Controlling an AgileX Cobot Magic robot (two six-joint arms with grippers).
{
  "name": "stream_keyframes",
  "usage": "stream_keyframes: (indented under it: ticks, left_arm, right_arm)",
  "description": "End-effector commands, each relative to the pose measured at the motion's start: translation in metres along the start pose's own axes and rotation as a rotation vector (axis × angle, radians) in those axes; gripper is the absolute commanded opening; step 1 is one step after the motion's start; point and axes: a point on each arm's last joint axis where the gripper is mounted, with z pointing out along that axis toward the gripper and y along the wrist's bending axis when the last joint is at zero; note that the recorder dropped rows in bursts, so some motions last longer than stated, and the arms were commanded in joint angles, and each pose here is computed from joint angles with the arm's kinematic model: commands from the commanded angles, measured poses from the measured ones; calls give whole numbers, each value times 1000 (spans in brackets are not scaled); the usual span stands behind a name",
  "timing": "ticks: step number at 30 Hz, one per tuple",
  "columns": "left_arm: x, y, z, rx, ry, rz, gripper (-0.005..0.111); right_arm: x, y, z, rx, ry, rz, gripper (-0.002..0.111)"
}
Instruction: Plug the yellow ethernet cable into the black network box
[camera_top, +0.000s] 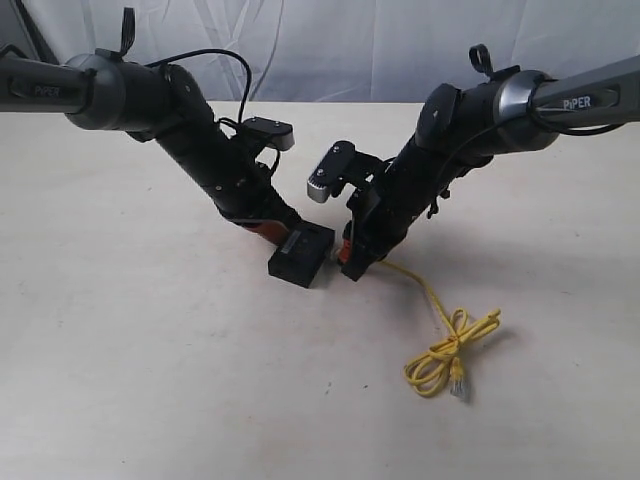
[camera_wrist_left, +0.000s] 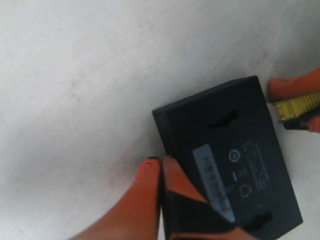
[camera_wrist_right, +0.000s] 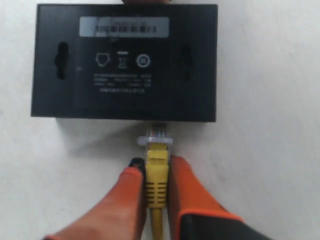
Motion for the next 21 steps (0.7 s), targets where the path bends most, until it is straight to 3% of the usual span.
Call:
stream_keyframes:
  ticks: [1,12,17,21]
  left_arm:
    - [-2,-5,-5,9,-7,1,0]
    - [-1,7,-21,-13,-23,-10,0]
    - [-8,8,-68,-65,-103,15,0]
    - [-5,-7,-113,-113,-198,30,0]
  right_arm:
    - [3,-1,1,-10,23,-15,-1]
    - [6,9,-69,-7,172,-162,-1]
    - [-1,25,-108,-26,154,-237,-1]
    - [-2,47,-146,-102,145,-267,-1]
